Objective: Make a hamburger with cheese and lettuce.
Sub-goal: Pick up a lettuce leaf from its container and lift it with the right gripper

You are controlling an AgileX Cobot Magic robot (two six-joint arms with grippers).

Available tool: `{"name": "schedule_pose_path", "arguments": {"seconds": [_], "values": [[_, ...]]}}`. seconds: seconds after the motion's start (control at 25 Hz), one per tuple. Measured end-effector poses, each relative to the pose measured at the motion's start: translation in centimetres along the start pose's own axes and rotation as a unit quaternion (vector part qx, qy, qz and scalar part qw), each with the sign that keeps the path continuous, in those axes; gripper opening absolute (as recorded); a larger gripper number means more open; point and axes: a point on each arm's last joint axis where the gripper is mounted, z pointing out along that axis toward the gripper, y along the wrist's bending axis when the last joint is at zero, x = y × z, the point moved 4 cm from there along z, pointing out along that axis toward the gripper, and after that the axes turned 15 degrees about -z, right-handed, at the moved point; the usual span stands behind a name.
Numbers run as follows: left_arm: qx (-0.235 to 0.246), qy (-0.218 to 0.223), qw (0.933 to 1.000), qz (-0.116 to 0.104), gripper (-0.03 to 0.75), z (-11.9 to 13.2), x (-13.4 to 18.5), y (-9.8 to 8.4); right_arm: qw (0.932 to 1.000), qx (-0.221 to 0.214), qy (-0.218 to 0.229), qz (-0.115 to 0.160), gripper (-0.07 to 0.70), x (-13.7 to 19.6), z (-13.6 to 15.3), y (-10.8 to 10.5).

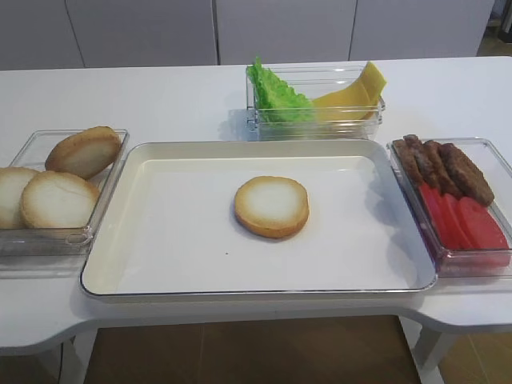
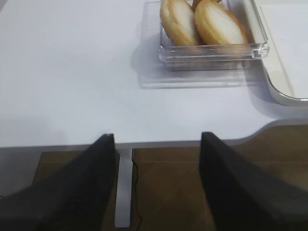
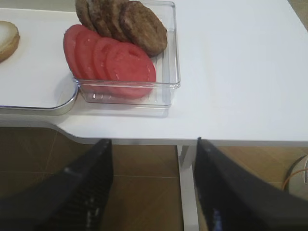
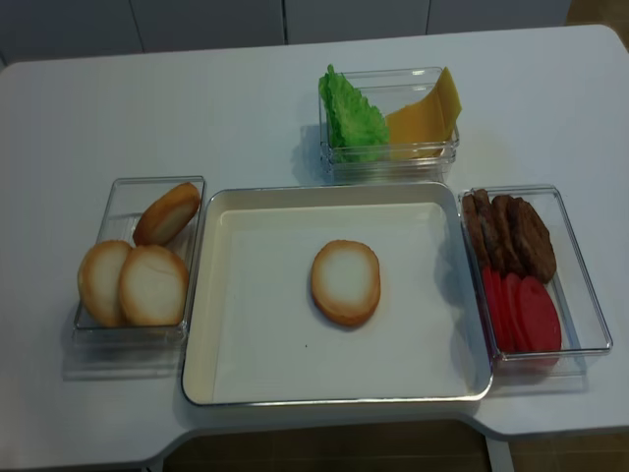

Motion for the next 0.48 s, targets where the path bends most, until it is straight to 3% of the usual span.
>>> {"name": "schedule_pose_path", "arguments": {"seconds": [0.24, 0.48], "values": [[0.0, 0.0, 1.0, 0.0, 0.416, 0.0, 0.0, 0.0, 1.0, -0.002, -0.003, 0.001, 0.425, -0.1, -0.1, 0.0], [0.0, 0.0, 1.0, 0.0, 0.416, 0.0, 0.0, 0.0, 0.9991, -0.012, -0.036, 0.019, 0.425, -1.4, -1.4, 0.3]]}}
